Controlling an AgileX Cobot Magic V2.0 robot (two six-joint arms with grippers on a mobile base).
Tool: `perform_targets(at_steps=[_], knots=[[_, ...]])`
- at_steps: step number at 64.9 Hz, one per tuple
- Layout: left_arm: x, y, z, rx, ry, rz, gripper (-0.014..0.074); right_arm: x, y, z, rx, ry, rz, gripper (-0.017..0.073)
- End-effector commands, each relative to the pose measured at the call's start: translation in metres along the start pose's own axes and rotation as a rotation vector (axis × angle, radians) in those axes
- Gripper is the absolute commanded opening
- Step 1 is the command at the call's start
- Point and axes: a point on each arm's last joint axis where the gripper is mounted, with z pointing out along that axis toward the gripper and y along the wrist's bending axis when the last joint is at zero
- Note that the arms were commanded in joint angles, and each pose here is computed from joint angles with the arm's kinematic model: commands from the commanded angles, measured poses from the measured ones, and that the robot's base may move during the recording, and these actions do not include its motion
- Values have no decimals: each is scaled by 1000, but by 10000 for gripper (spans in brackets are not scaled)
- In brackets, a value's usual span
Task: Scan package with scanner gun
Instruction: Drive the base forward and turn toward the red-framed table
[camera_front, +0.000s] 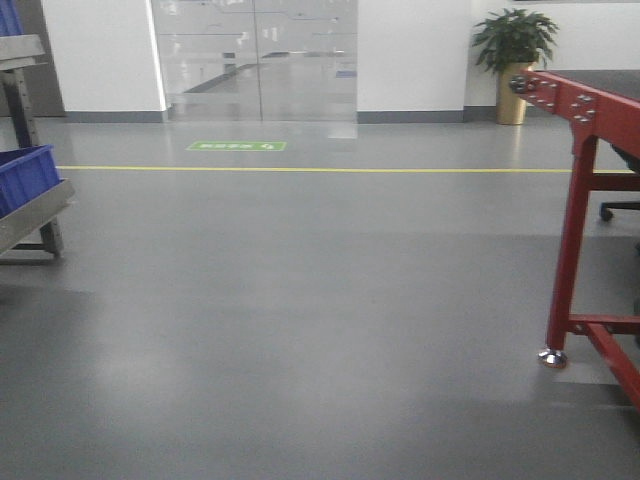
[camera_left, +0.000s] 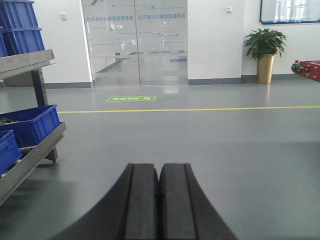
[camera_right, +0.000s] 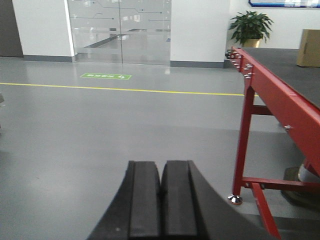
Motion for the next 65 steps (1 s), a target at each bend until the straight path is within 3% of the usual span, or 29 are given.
perform_targets(at_steps=[1, 13, 32, 48, 65], knots=[[-3, 0, 0, -2, -24, -9, -111, -2, -1, 0, 20, -24, -3, -151], [-3, 0, 0, -2, -24, -9, -111, -2, -4, 0, 70, -26, -2, -151], [-3, 0, 0, -2, -24, -9, -111, -2, -4, 0, 67, -26, -2, -151], [-3, 0, 0, -2, -24, -9, -111, -2, 0, 0, -3, -24, -3, -151], [-3, 0, 0, -2, -24, -9, -111, -2, 0, 0, -5, -24, -3, -151]])
